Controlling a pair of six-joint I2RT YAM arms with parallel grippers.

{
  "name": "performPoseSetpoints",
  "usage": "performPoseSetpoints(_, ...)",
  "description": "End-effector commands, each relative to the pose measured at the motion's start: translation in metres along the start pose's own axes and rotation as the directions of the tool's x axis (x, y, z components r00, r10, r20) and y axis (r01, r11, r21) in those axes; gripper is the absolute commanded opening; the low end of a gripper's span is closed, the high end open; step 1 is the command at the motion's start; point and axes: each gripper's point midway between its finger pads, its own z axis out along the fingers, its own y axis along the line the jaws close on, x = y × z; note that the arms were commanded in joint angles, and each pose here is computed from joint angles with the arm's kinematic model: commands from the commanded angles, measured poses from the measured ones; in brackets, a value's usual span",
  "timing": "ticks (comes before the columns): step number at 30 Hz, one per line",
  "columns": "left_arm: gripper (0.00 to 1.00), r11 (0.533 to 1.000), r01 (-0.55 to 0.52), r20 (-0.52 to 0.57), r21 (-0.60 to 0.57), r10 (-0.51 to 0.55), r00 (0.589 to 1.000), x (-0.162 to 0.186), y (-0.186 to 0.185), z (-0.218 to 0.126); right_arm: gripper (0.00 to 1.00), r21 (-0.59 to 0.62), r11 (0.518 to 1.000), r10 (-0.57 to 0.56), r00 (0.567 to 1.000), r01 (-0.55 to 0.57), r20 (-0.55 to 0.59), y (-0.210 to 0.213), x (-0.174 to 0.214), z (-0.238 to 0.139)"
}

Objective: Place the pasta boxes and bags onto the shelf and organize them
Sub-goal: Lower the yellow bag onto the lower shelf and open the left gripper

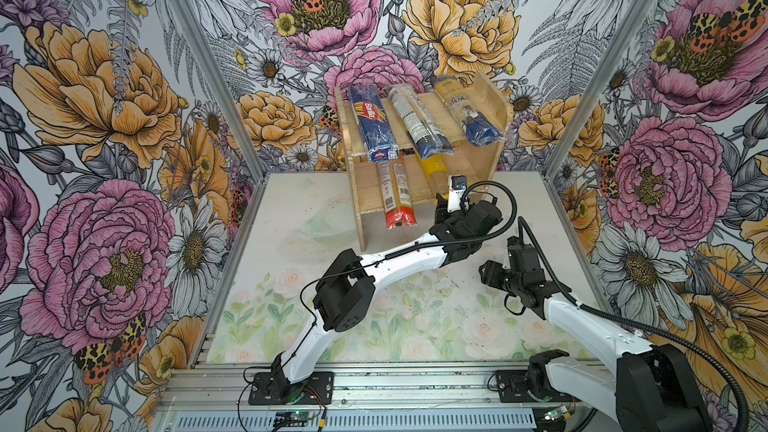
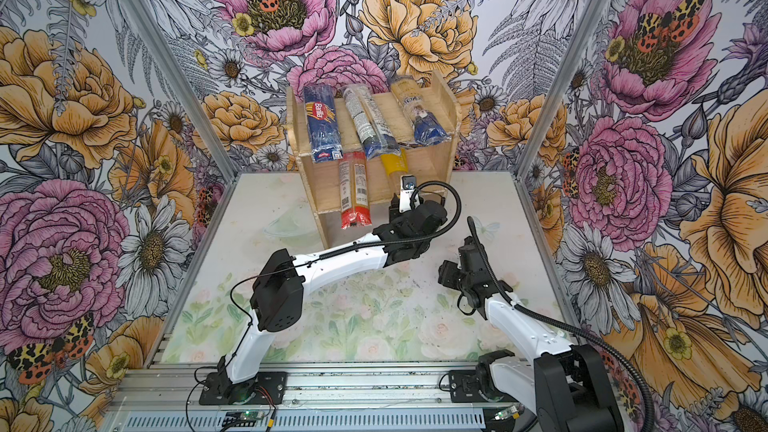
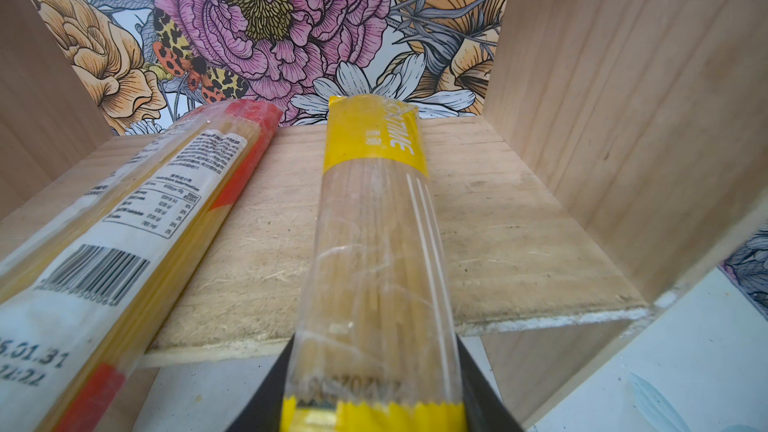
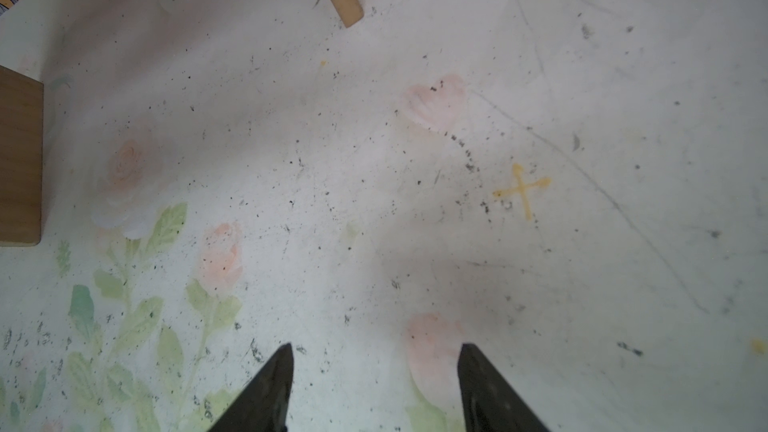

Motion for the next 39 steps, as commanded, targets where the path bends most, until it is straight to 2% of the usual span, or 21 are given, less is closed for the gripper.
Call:
performPoseSetpoints(1, 0.0, 0.998, 0.055, 0.012, -0.002, -0.055, 0.998, -0.021, 0.013, 0.0, 0.65, 0.014, 1.0, -0.007, 0.999, 0.007, 0.039, 0.0, -0.015, -0.002)
performPoseSetpoints(13, 0.0, 0.998, 0.056, 0.007, -0.003, -0.056, 0.998, -0.018, 0.015, 0.0, 0.65, 0.019, 1.0, -0.008, 0.999, 0.008, 0.036, -0.001, -0.014, -0.001)
performPoseSetpoints(14, 0.09, 0.999, 0.053, 0.006, -0.003, -0.053, 0.999, -0.017, 0.015, 0.0, 0.65, 0.019, 1.0, -0.009, 0.999, 0.008, 0.038, 0.0, -0.014, -0.001)
performPoseSetpoints(15, 0.13, 0.999, 0.05, 0.004, -0.002, -0.05, 0.999, -0.016, 0.015, 0.001, 0.65, 0.019, 1.0, -0.008, 0.999, 0.007, 0.038, -0.001, -0.014, -0.001)
performPoseSetpoints(31, 0.11, 0.999, 0.049, -0.009, 0.0, -0.049, 0.999, -0.01, 0.018, 0.002, 0.65, 0.027, 1.0, -0.008, 0.999, 0.007, 0.038, -0.002, -0.014, -0.001)
performPoseSetpoints(34, 0.14, 0.999, 0.047, -0.011, 0.0, -0.047, 0.999, -0.01, 0.019, 0.003, 0.65, 0.031, 0.999, -0.007, 0.999, 0.006, 0.037, -0.003, -0.014, 0.0)
performPoseSetpoints(36, 0.22, 0.999, 0.047, -0.012, 0.001, -0.047, 0.999, -0.01, 0.018, 0.003, 0.65, 0.031, 0.999, -0.008, 0.999, 0.007, 0.037, -0.003, -0.014, -0.001)
performPoseSetpoints(39, 0.27, 0.999, 0.044, -0.016, 0.008, -0.044, 0.999, -0.009, 0.017, 0.003, 0.66, 0.032, 0.999, -0.011, 0.999, 0.01, 0.038, -0.003, -0.014, -0.001)
